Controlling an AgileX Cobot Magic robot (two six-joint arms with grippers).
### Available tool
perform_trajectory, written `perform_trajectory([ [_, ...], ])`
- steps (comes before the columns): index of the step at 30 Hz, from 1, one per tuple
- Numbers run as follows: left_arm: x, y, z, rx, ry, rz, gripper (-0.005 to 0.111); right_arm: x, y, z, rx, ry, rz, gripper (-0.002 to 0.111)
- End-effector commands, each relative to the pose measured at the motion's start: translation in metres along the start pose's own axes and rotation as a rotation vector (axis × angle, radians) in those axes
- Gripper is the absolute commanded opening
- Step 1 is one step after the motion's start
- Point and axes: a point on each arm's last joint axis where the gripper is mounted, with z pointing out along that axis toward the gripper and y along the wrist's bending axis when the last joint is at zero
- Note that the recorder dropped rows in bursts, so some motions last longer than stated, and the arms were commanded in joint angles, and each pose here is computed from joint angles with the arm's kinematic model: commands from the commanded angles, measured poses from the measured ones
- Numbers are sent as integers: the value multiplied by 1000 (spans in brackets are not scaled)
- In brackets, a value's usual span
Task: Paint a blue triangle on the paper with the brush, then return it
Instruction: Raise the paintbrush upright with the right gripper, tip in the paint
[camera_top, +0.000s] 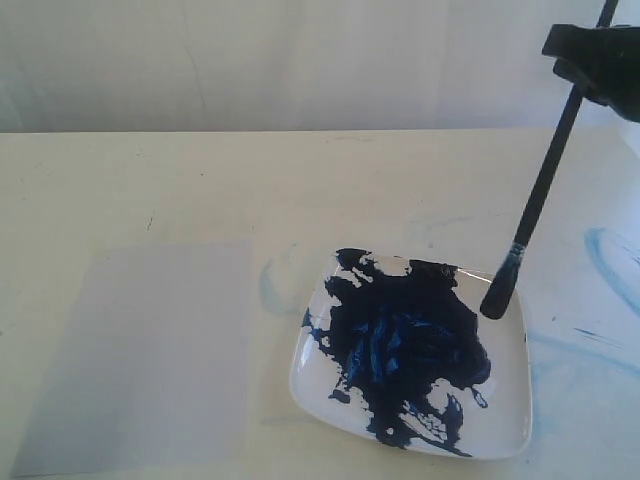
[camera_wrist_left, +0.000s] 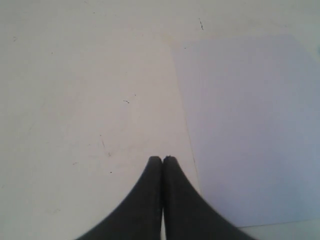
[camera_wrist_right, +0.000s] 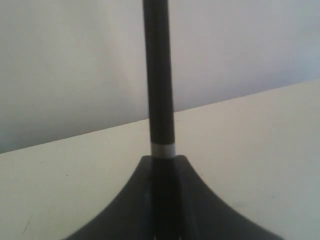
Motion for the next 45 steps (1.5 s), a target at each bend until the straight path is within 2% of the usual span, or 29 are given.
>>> perform_trajectory([
  [1, 1, 0, 0, 6, 0, -1, 0, -8, 16, -4, -176, -135, -88, 0],
  [2, 1, 0, 0, 6, 0, -1, 0, -4, 22, -7, -288, -233, -86, 0],
  [4, 1, 0, 0, 6, 0, -1, 0, 3, 20, -10, -315, -309, -85, 0],
  [9, 1, 0, 0, 6, 0, -1, 0, 31, 9, -11, -270, -268, -159, 0],
  [14, 1, 0, 0, 6, 0, -1, 0, 51, 7, -15, -293, -255, -212, 0],
  [25, 1, 0, 0, 6, 0, -1, 0, 71, 1, -16, -276, -211, -256, 0],
  [35, 1, 0, 0, 6, 0, -1, 0, 90, -5, 1, -331, -196, -275, 0],
  [45, 1, 0, 0, 6, 0, -1, 0, 94, -8, 4, -305, -169, -319, 0],
])
